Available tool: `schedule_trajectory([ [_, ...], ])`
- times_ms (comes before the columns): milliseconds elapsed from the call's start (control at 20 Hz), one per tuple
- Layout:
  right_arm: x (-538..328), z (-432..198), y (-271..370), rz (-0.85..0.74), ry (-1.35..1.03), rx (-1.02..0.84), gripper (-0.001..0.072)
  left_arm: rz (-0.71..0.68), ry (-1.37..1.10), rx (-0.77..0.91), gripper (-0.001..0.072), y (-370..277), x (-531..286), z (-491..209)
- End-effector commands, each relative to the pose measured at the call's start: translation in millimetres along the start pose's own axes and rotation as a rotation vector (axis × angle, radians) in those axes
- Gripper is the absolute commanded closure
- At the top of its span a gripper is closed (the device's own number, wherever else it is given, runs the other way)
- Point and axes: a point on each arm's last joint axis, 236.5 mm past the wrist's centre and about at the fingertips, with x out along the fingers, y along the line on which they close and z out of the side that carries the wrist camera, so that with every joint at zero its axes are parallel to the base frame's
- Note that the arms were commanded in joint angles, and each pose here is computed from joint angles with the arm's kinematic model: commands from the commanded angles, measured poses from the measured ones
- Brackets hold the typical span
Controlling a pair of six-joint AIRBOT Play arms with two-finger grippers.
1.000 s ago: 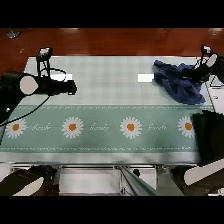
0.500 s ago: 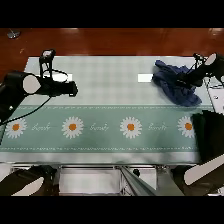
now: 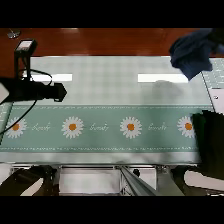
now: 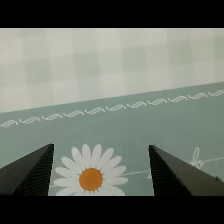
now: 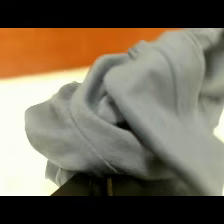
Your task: Fold the shirts.
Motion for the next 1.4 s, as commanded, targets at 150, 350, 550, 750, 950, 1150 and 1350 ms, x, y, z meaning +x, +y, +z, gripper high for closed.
schedule_trajectory([
  [150, -171, 24, 114, 0.128, -0.285, -0.28, 0.0687, -0.119, 0.0, -0.005, 0.0006, -40, -17, -49],
  [350, -196, -39, 161, 0.231, -0.123, -0.424, 0.0687, -0.16, -0.061, 0.014, 0.0005, -54, -16, -37],
  [550, -149, -125, 201, 0.342, 0.15, -0.518, 0.0687, -0.173, -0.105, 0.01, 0.0006, -57, -17, -26],
  [750, -68, -241, 244, 0.426, 0.421, -0.531, 0.0687, -0.163, -0.076, 0.011, 0.0006, -56, -7, -31],
  [950, -17, -337, 302, 0.538, 0.644, -0.515, 0.0687, -0.142, -0.015, 0.013, 0.0005, -51, 12, -49],
  [1150, 8, -370, 332, 0.595, 0.729, -0.412, 0.0087, -0.127, 0.028, 0.015, 0.0005, -48, 23, -64],
  [1350, 14, -286, 263, 0.502, 0.623, -0.259, 0.009, -0.152, 0.052, -0.019, 0.0006, -53, 22, -69],
])
